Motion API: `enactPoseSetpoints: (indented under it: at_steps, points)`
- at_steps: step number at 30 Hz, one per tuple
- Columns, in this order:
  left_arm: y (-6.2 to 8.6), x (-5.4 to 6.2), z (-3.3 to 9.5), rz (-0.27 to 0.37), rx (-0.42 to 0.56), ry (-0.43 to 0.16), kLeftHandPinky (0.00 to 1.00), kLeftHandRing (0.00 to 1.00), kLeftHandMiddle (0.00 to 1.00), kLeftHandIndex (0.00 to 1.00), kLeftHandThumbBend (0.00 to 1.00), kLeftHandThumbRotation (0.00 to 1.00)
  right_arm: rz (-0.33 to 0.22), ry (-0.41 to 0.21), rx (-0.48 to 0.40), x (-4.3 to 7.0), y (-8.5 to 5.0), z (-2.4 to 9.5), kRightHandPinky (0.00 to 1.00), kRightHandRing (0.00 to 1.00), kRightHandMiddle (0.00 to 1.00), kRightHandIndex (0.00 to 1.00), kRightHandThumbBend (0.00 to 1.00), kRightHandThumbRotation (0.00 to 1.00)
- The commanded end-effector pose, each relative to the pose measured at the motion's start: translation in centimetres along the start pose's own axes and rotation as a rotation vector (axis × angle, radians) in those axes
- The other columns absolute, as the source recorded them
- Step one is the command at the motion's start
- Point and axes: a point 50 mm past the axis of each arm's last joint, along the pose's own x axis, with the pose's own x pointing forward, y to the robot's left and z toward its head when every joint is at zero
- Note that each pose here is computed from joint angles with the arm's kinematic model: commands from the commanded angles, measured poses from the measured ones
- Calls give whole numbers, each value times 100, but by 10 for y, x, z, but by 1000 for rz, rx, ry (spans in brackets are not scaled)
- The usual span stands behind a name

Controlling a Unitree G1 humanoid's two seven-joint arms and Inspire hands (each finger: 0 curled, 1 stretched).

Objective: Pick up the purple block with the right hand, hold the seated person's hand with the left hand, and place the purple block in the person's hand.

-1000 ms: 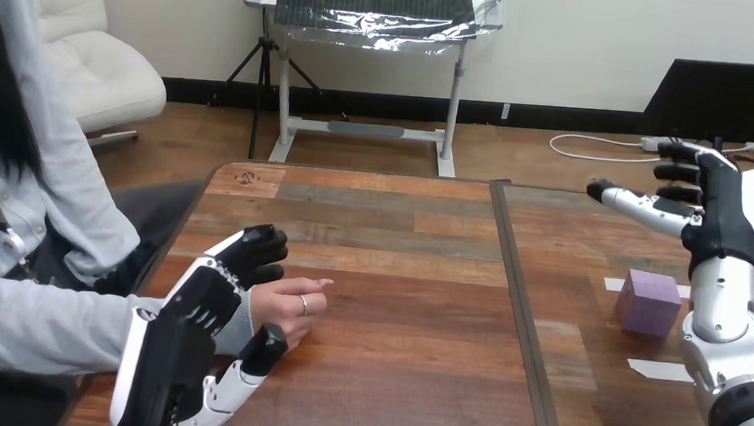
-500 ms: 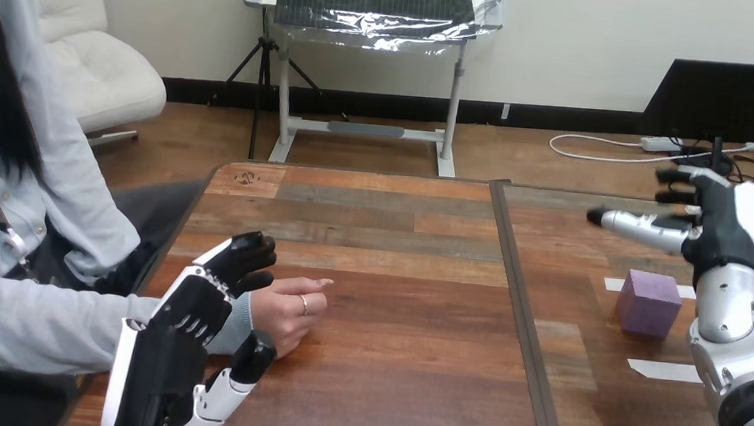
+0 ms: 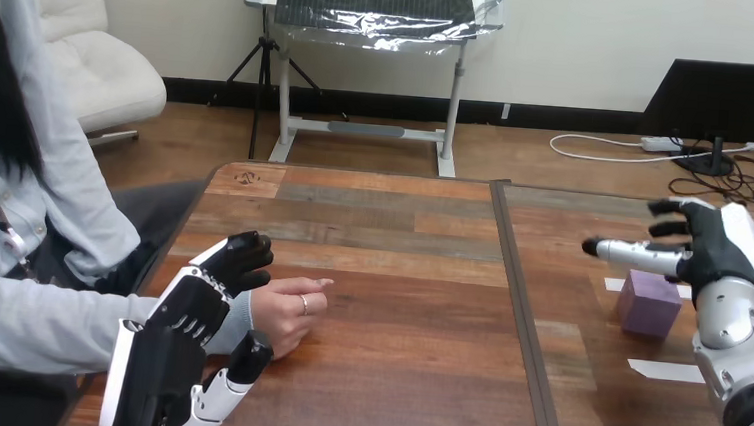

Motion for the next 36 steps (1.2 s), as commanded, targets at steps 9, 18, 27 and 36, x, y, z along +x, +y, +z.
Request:
enactPoseSetpoints:
  at_steps: [9,18,27,36]
  points:
    - [-4,15,9,-24,-1,-99,78,80,80,77,80,60,-7,-10,-112,7,-19,16,58,70,76,82,94,30]
    - [-4,13,11,-28,2,-106,79,81,79,77,77,60,21,42,-143,5,-15,5,40,51,59,82,95,31]
    - [-4,11,13,-20,11,-113,79,81,79,77,77,61,52,57,-199,3,-11,-5,31,42,49,82,95,32]
    - [-3,8,14,-15,17,-119,76,79,78,77,77,62,82,75,-208,1,-7,-13,42,56,63,82,95,32]
